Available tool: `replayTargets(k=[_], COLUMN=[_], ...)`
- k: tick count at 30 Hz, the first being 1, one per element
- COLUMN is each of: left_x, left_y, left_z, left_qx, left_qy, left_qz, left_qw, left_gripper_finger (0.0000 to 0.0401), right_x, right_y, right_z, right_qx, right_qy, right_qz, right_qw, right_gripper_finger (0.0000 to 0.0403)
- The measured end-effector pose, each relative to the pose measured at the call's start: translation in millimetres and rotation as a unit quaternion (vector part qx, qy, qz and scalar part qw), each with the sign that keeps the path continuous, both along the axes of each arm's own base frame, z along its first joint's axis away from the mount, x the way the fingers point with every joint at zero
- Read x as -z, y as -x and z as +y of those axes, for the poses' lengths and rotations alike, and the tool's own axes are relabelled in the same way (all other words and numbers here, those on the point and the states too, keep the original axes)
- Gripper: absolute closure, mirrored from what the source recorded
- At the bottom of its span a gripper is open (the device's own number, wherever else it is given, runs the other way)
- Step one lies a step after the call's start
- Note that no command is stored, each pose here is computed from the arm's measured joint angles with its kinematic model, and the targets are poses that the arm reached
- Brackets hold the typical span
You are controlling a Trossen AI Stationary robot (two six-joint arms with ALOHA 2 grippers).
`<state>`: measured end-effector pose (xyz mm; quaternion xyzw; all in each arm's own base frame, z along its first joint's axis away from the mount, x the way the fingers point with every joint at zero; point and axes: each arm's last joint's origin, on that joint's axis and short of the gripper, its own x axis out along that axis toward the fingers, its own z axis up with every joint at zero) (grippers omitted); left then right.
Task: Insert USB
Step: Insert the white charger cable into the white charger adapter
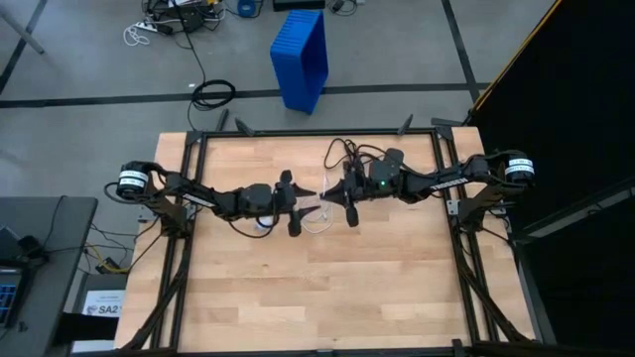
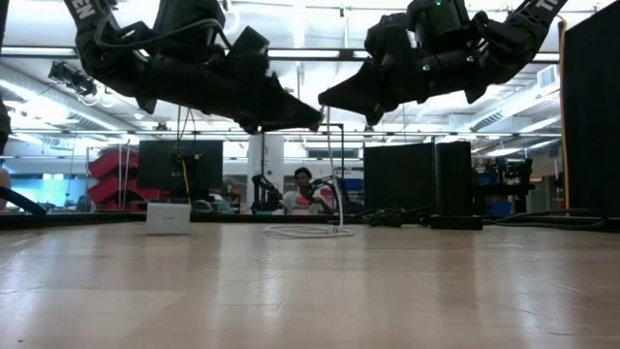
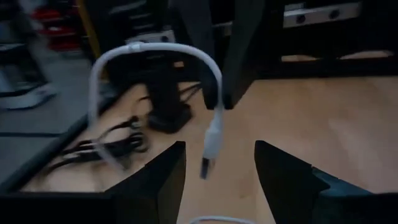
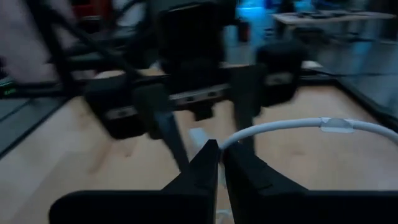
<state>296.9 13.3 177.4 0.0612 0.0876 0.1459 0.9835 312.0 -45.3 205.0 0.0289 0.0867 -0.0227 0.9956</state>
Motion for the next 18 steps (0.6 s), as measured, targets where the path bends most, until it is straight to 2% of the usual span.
replayTargets(k=[4, 7, 12, 18], left_x=[2, 0, -7, -4], left_y=[2, 3, -9, -33], left_z=[-2, -3, -4, -8], left_qx=[-0.085, -0.118, -0.126, -0.144], left_qy=[-0.043, -0.066, -0.072, -0.109], left_qz=[0.021, 0.024, 0.013, 0.034], left_qw=[0.995, 0.990, 0.989, 0.983], left_gripper_finger=[0.0227, 0.0227, 0.0227, 0.0227], right_x=[-1, -4, -7, -10], right_y=[0, 0, 0, -1], right_z=[-3, -4, -5, -4], right_qx=[0.053, 0.077, 0.092, 0.105], right_qy=[-0.013, -0.027, -0.032, -0.051], right_qz=[-0.006, -0.023, -0.042, -0.063], right_qw=[0.998, 0.996, 0.994, 0.991], right_gripper_finger=[0.0403, 0.0403, 0.0403, 0.0403])
